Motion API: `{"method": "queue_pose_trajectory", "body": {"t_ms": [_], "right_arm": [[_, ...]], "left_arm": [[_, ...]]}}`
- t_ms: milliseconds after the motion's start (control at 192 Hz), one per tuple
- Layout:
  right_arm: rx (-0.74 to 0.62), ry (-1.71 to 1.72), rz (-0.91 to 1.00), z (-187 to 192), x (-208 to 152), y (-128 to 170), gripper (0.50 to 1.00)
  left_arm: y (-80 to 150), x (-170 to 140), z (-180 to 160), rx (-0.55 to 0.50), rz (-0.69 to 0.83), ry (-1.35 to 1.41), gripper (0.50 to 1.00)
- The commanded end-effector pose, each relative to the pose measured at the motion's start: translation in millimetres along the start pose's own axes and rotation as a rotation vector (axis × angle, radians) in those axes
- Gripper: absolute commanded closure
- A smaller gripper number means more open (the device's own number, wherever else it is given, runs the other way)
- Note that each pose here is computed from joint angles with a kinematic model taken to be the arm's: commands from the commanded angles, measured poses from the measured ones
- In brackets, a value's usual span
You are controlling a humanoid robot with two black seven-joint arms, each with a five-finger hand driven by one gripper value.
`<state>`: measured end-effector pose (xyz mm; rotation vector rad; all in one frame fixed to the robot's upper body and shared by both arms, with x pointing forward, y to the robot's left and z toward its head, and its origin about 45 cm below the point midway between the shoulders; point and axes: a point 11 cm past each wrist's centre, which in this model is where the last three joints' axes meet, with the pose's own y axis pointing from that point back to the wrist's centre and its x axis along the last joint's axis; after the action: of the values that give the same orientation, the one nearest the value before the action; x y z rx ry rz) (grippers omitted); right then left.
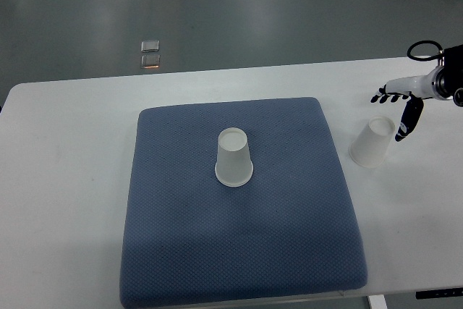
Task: Stack paper cups
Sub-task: 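Close the right hand fingers around the loose white paper cup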
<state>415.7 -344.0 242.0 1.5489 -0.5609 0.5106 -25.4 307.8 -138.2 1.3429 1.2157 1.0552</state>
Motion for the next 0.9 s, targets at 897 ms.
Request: {"method": "queue_pose_trajectory", "body": {"t_ms": [897], "right_arm": [[0.005,-0.005,-0.017,-6,-27,-30,0.660]], "left_arm": [[0,0,0,0.000,0.000,0.000,0.500]]}}
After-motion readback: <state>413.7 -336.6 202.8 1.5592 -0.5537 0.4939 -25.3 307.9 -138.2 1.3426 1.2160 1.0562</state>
